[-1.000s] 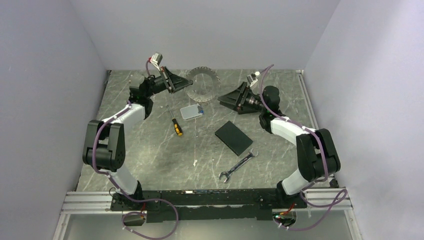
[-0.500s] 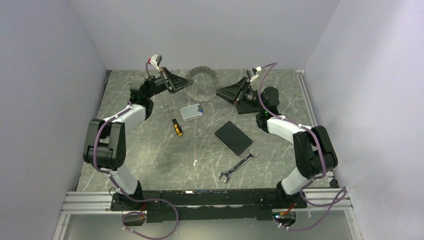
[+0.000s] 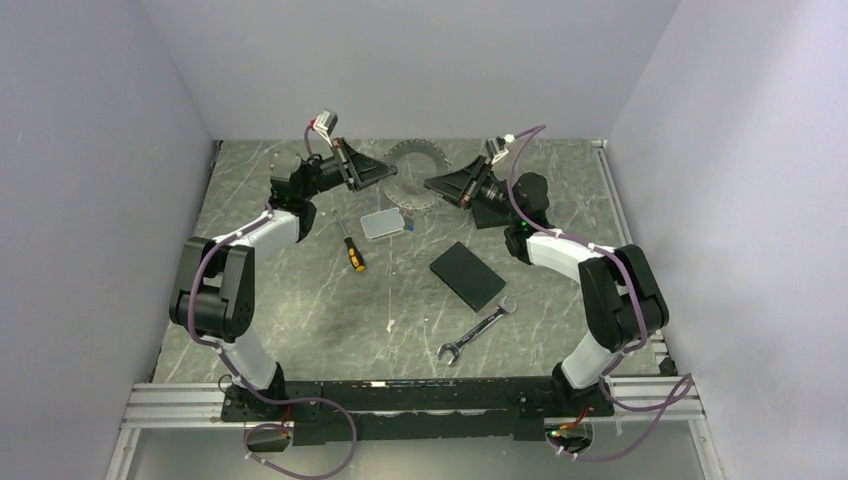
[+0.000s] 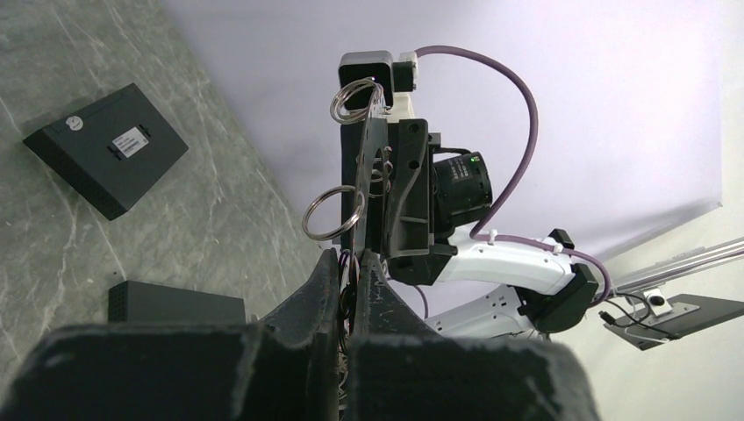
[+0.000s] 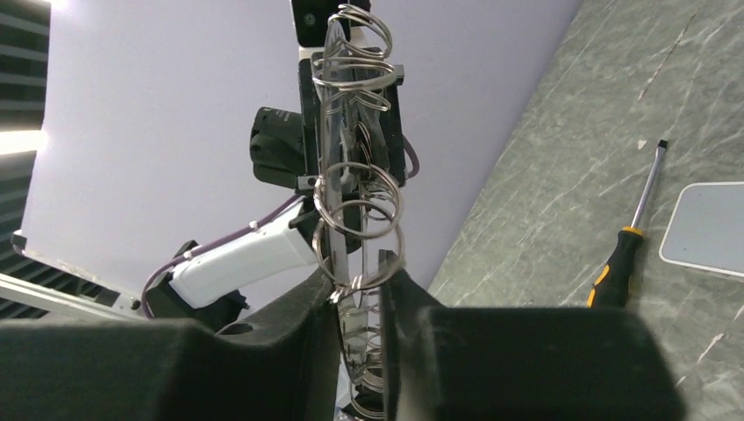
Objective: Remove the keys from the keyring
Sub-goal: Adjust the keyring.
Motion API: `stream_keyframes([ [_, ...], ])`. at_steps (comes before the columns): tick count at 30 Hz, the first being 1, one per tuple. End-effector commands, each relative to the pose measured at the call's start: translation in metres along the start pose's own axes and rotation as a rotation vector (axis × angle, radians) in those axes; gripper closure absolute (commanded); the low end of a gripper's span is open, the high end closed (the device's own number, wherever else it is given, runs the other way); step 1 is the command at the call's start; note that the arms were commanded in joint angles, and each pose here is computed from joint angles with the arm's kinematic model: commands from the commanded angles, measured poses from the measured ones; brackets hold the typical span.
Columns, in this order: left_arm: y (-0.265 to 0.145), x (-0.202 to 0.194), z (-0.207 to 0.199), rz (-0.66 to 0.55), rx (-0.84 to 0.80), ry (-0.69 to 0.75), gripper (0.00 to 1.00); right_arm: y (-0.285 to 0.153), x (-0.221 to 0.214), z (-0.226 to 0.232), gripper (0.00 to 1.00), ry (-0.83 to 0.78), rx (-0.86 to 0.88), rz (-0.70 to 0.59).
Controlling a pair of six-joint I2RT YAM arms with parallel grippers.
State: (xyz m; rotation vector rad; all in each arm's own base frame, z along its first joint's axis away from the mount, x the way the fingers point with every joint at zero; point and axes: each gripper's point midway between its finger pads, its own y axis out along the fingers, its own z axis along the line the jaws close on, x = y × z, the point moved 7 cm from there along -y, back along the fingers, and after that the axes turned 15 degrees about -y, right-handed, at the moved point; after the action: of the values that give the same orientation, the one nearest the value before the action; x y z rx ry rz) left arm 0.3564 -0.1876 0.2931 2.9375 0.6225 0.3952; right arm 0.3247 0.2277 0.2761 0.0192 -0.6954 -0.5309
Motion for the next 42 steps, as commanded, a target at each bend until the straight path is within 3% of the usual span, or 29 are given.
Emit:
stream_keyframes([
  [1,0.005,0.0,-0.004,0.001,-0.021,0.038,1.0,0.008,0.012,0.01,0.83,-0.058,0.045,-0.048],
  [4,0.006,0.0,-0.002,0.009,-0.008,0.039,1.0,0.008,0.013,0.011,1.0,-0.056,0.046,-0.048],
  [7,0.007,0.003,0.002,0.026,0.03,0.049,0.98,0.008,0.017,0.009,1.0,-0.041,0.031,-0.056],
  [12,0.002,0.011,0.002,0.035,0.116,0.122,0.54,0.002,0.031,0.002,1.0,0.002,0.004,-0.119],
  [16,-0.012,0.016,0.009,-0.002,0.166,0.17,0.41,-0.002,0.036,-0.004,1.0,0.028,-0.027,-0.137],
  [26,-0.023,-0.008,0.006,0.078,0.08,0.349,0.34,-0.005,0.046,-0.007,1.0,0.045,-0.052,-0.184],
  [37,-0.002,-0.043,0.007,0.217,-0.026,0.507,0.31,-0.006,0.049,-0.001,1.0,0.059,-0.057,-0.197],
  [42,0.005,-0.045,0.014,0.225,-0.029,0.595,0.3,-0.007,0.049,0.002,1.0,0.063,-0.055,-0.199],
])
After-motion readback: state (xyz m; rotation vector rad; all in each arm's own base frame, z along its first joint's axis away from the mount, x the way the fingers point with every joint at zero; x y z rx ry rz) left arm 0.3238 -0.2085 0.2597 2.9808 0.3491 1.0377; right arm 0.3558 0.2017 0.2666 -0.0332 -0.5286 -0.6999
